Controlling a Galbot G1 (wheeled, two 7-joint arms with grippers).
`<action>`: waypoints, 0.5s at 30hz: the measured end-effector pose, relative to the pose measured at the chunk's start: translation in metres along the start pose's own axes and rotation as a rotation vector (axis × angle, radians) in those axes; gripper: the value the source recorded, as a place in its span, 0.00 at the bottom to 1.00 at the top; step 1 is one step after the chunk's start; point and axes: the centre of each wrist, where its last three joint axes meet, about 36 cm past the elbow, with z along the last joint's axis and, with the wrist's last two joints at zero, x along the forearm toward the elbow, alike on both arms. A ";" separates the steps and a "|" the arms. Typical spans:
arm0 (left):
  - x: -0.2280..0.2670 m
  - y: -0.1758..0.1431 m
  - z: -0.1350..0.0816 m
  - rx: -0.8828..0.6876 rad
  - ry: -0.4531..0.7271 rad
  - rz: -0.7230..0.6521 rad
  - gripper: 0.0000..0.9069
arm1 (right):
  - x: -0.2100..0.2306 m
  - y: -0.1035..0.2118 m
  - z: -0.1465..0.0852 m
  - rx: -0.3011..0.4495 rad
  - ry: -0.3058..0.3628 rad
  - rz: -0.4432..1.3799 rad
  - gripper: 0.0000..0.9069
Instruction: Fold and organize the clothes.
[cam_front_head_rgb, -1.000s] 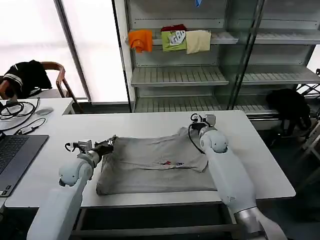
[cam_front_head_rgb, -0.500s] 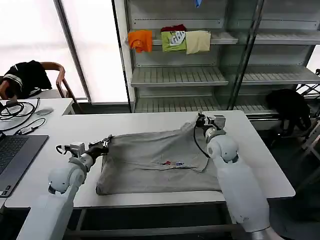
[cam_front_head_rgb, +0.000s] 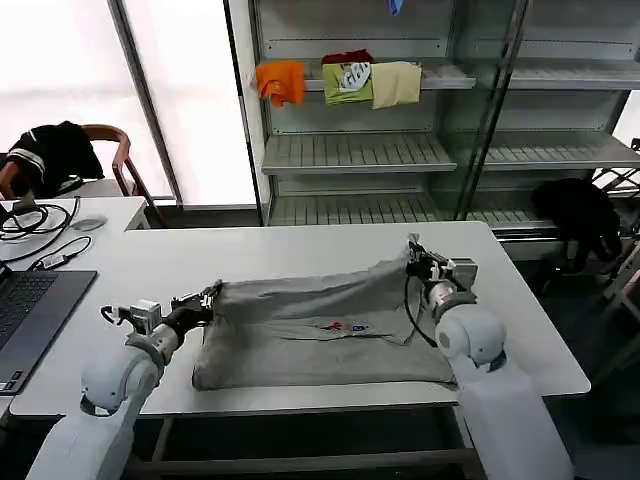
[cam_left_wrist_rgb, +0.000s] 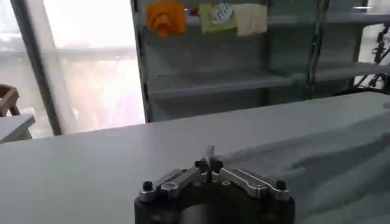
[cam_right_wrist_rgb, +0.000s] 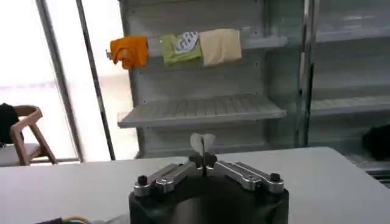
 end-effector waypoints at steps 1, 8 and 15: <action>0.002 -0.002 0.002 -0.002 0.001 0.006 0.01 | 0.005 -0.002 0.003 -0.002 0.004 0.004 0.00; 0.009 -0.010 0.020 -0.002 0.030 0.019 0.01 | 0.034 -0.011 0.026 -0.004 0.043 0.041 0.00; 0.015 -0.014 0.034 -0.014 0.057 0.021 0.01 | 0.054 -0.015 0.057 0.004 0.104 0.067 0.00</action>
